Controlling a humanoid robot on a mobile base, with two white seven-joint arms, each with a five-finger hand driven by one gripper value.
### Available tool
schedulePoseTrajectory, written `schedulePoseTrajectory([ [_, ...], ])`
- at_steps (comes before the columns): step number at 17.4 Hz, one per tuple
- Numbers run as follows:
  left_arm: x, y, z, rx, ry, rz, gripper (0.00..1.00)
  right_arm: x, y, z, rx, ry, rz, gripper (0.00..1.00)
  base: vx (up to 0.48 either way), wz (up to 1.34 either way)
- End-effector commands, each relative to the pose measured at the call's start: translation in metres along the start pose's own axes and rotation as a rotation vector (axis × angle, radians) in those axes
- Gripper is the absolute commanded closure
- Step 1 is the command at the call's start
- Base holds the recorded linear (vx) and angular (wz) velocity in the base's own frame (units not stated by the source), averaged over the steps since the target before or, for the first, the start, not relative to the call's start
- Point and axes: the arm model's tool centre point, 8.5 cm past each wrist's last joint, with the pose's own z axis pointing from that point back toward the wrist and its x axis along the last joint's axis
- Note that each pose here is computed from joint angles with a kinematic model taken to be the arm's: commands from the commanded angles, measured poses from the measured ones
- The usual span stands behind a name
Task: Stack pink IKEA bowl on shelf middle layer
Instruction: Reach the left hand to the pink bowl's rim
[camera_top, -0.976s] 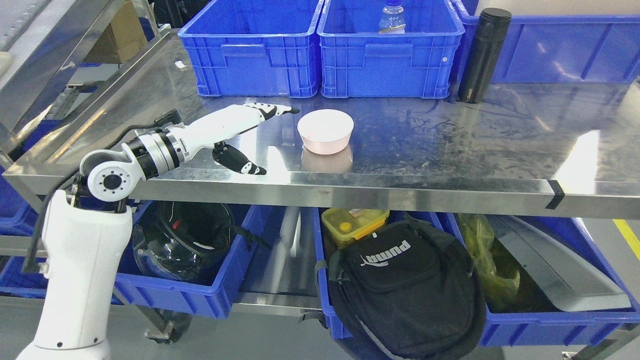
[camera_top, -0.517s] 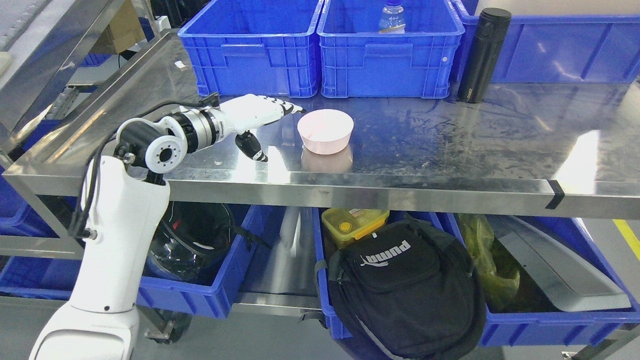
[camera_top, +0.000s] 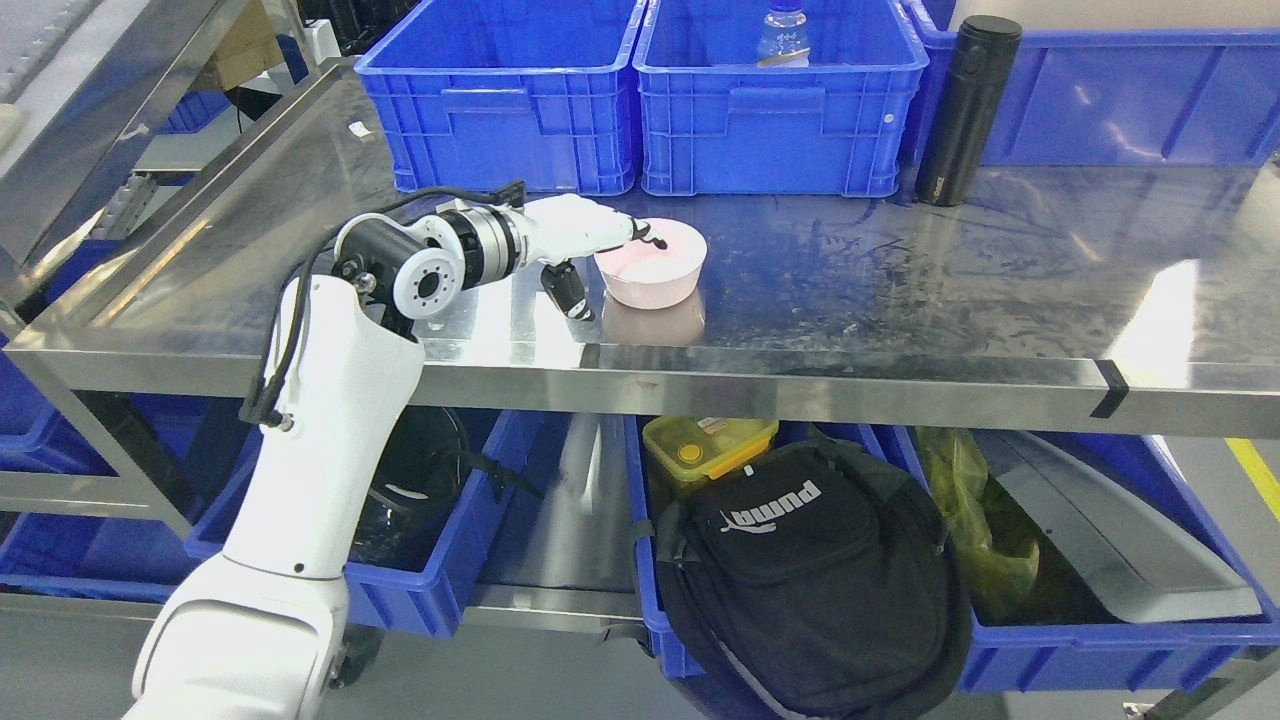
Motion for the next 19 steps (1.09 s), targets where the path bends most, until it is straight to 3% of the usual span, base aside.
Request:
schedulePoseTrajectory([
  [1, 0.03, -0.023, -0.052, -0.125, -0.049, 0.032, 0.18, -0.009, -0.01, 0.0, -0.016, 0.006, 0.002, 0.0, 0.0, 0.0],
  [13, 0.026, -0.019, -0.061, -0.109, -0.025, 0.026, 0.19, -0.009, -0.01, 0.0, -0.016, 0.006, 0.002, 0.0, 0.0, 0.0],
  [19, 0.014, 0.011, -0.05, -0.044, 0.0, 0.014, 0.19, -0.009, -0.01, 0.0, -0.016, 0.006, 0.002, 0.0, 0.0, 0.0],
])
